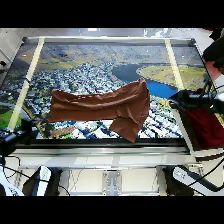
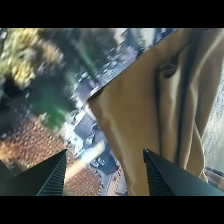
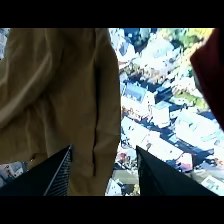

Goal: Fold the shirts.

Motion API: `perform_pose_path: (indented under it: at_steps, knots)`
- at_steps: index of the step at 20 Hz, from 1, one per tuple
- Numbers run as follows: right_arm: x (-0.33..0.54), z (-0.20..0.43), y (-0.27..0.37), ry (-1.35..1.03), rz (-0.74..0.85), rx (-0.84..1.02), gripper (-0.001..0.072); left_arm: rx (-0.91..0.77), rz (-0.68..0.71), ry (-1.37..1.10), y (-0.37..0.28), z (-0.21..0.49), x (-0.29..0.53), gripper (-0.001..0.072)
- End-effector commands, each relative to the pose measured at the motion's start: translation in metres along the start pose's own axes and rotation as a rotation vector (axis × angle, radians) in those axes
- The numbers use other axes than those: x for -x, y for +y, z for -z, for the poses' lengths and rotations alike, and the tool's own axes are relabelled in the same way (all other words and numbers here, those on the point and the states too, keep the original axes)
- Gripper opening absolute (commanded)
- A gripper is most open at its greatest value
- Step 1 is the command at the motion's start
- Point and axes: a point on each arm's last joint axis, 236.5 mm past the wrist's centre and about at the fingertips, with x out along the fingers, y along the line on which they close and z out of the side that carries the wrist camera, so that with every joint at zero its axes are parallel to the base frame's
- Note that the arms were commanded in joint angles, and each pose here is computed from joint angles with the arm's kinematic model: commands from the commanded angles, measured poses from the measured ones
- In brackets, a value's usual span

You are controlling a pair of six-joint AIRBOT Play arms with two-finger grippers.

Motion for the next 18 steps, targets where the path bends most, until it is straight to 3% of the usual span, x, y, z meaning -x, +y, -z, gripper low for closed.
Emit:
perform_pose_path:
  at_steps: [1, 2, 6, 7, 8, 18]
  knots:
    - [-0.026, 0.021, -0.009, 0.026, -0.075, -0.094, 0.0429, 0.137, 0.086, 0.032, 0.003, 0.007, -0.021, 0.05]
    - [-0.027, 0.018, -0.012, 0.012, -0.067, -0.093, 0.0429, 0.147, 0.134, 0.03, -0.005, 0.003, -0.025, 0.0464]
    - [-0.027, 0.016, -0.01, 0.003, -0.071, -0.09, 0.0429, 0.183, 0.228, 0.051, -0.018, 0.002, -0.045, 0.0462]
    - [-0.027, 0.016, -0.01, 0.004, -0.073, -0.088, 0.0429, 0.181, 0.23, 0.069, -0.019, 0.007, -0.052, 0.0405]
    - [-0.027, 0.016, -0.008, 0.005, -0.079, -0.088, 0.0429, 0.174, 0.216, 0.085, -0.016, 0.012, -0.059, 0.0365]
    - [-0.011, 0.007, 0.009, -0.05, -0.104, -0.057, 0.0428, 0.025, 0.111, -0.021, -0.031, -0.019, -0.086, 0.0342]
